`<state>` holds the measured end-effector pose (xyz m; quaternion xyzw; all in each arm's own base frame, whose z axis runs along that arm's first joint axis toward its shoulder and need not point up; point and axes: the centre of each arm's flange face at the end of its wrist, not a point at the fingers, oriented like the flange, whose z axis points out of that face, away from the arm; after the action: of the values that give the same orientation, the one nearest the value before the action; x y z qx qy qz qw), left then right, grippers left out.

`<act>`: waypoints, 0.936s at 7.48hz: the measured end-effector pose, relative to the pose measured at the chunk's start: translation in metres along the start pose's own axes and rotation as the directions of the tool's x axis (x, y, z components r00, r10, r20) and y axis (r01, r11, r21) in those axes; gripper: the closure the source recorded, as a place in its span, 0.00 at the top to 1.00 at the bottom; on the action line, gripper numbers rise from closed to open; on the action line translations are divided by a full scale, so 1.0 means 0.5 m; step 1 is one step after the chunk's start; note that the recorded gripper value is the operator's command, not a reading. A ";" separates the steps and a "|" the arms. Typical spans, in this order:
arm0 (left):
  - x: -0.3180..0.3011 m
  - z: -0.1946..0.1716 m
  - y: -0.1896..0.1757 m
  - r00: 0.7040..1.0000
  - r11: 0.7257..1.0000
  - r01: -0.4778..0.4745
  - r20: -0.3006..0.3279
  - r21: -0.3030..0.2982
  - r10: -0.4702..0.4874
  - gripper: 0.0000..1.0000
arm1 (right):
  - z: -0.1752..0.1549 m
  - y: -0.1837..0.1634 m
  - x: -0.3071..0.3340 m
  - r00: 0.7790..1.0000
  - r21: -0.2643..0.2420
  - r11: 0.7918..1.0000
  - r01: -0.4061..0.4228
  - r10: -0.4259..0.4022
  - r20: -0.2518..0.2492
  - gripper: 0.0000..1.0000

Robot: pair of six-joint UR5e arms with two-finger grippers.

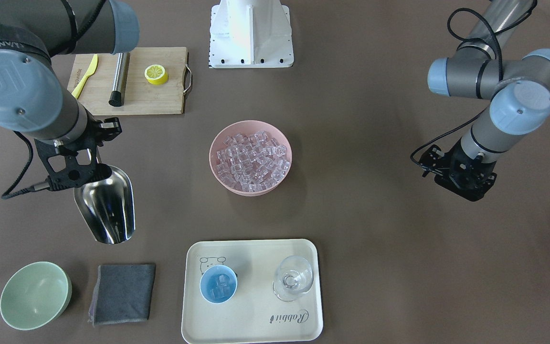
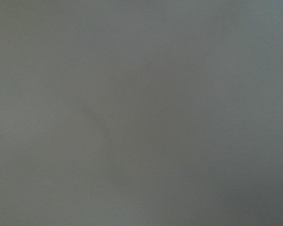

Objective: Put ice in cup with scoop
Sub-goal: 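Carry the empty scoop back with the right gripper while the left arm withdraws, then lower the scoop onto the table and open the right gripper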

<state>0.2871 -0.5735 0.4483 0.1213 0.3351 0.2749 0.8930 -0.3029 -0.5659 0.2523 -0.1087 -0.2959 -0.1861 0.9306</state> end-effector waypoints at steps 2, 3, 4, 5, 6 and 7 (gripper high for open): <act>-0.163 -0.022 0.096 0.976 0.977 0.197 -0.078 -0.083 -0.203 0.97 | 0.091 0.095 0.072 0.995 0.055 0.994 -0.096 0.095 0.022 0.00; -0.247 -0.040 0.161 0.936 0.941 0.312 -0.129 -0.130 -0.328 0.97 | 0.147 0.125 0.104 0.993 0.079 0.990 -0.117 0.115 0.035 0.00; -0.320 -0.077 0.217 0.894 0.905 0.402 -0.153 -0.136 -0.420 0.97 | 0.205 0.149 0.135 0.990 0.097 0.986 -0.134 0.130 0.049 0.00; -0.385 -0.105 0.288 0.854 0.867 0.480 -0.158 -0.131 -0.496 0.97 | 0.259 0.165 0.153 0.989 0.104 0.985 -0.140 0.134 0.061 0.00; -0.445 -0.138 0.360 0.814 0.829 0.549 -0.156 -0.111 -0.560 0.97 | 0.299 0.166 0.159 0.987 0.101 0.983 -0.152 0.146 0.066 0.00; -0.476 -0.166 0.404 0.791 0.805 0.586 -0.154 -0.088 -0.592 0.97 | 0.328 0.158 0.163 0.984 0.102 0.981 -0.167 0.160 0.072 0.00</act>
<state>0.0004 -0.5417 0.5939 -0.0292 0.4280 -0.0016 0.9033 -0.2925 -0.4657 0.4245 -0.0883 -0.3250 -0.0893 0.9373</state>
